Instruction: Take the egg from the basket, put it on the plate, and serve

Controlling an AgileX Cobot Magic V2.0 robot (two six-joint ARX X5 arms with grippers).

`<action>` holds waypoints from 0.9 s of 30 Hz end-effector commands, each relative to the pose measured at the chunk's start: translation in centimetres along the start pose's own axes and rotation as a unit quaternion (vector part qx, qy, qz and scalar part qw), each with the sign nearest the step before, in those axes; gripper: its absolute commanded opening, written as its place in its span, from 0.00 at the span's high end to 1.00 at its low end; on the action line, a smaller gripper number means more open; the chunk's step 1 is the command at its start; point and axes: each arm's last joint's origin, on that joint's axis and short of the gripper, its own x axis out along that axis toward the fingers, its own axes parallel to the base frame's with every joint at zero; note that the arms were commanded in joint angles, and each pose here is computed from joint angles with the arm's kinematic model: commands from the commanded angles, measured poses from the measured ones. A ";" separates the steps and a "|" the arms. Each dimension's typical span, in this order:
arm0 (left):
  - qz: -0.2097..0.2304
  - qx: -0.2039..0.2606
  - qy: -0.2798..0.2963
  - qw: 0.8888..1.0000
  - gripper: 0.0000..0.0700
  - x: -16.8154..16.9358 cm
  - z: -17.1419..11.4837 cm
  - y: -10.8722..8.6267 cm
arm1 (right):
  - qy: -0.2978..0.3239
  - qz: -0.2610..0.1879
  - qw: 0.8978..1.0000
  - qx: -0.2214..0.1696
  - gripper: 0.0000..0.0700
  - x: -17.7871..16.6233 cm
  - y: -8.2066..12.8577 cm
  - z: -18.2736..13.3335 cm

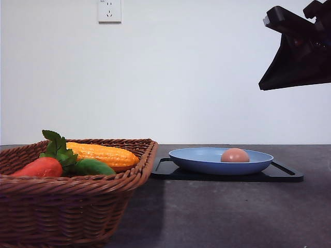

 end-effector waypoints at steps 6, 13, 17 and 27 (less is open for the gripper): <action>0.002 0.002 0.016 1.000 1.00 0.3 -0.9 0.2 | -0.007 0.004 1.000 0.005 1.00 0.0 0.2 0.3; 0.002 0.002 0.016 1.000 1.00 0.3 -0.9 0.2 | -0.006 0.004 1.000 0.005 1.00 0.0 0.2 0.3; 0.002 0.002 0.016 1.000 1.00 0.3 -0.9 0.2 | -0.006 0.004 1.000 0.005 1.00 0.0 0.2 0.3; 0.002 0.002 0.016 1.000 1.00 0.3 -0.9 0.2 | -0.039 -0.022 0.999 -0.027 1.00 -1.2 -0.1 0.9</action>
